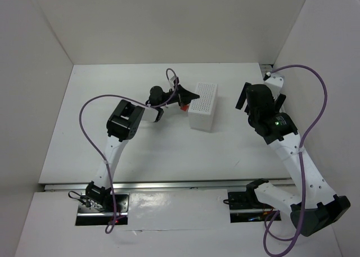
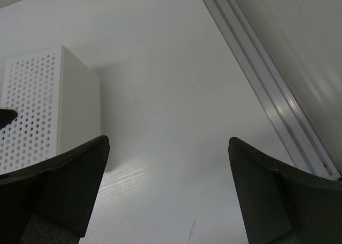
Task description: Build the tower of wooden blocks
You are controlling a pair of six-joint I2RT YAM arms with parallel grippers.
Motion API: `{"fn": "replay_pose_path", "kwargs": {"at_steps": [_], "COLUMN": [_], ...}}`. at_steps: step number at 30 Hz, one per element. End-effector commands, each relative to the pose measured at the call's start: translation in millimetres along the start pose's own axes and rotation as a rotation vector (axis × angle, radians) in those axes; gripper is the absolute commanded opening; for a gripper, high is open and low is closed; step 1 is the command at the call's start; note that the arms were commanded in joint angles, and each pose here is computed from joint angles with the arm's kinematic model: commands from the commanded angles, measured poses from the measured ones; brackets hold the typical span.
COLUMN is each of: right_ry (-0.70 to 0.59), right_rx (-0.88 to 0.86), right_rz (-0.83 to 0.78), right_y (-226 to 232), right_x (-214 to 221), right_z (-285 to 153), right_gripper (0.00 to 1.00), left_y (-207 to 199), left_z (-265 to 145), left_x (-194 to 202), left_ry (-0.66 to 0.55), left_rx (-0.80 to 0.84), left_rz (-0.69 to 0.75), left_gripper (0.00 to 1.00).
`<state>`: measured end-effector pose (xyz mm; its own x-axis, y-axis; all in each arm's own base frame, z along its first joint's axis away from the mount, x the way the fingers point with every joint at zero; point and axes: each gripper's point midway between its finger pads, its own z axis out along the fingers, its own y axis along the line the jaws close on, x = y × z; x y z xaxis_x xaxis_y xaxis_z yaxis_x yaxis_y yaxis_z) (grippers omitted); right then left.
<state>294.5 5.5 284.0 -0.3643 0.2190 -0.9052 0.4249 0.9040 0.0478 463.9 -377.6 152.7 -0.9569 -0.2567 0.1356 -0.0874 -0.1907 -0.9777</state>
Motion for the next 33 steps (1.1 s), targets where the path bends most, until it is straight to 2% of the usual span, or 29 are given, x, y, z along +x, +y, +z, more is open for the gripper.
{"fn": "replay_pose_path", "kwargs": {"at_steps": [1,5,10,12,20,28,33], "right_ry": [-0.014,0.002,-0.005,-0.009,-0.001,-0.006,0.013], "right_rx": [-0.006,-0.022,-0.025,-0.017,-0.051,-0.043,-0.046], "right_rz": [0.025,0.029,0.035,0.035,0.041,0.042,0.038], "right_y": [-3,2,2,0,5,4,5], "right_x": [-5,-1,-6,-7,-4,-6,3], "right_z": [-5,-3,-6,-6,-7,-7,-4], "right_gripper": [0.99,0.99,0.99,0.99,0.99,0.99,0.99], "left_y": [-122,-98,-161,-174,-145,-169,-141], "left_z": [-24,-25,-19,-19,-16,-11,-9], "left_x": [64,56,77,78,74,82,77], "left_ry": [0.159,0.147,0.196,0.200,0.188,0.210,0.196], "left_rx": [0.406,0.368,0.478,0.508,0.461,0.517,0.470], "left_rz": [0.322,0.256,0.382,0.399,0.336,0.356,0.296], "left_gripper": [0.00,0.00,0.00,0.00,0.00,0.00,0.00]}}
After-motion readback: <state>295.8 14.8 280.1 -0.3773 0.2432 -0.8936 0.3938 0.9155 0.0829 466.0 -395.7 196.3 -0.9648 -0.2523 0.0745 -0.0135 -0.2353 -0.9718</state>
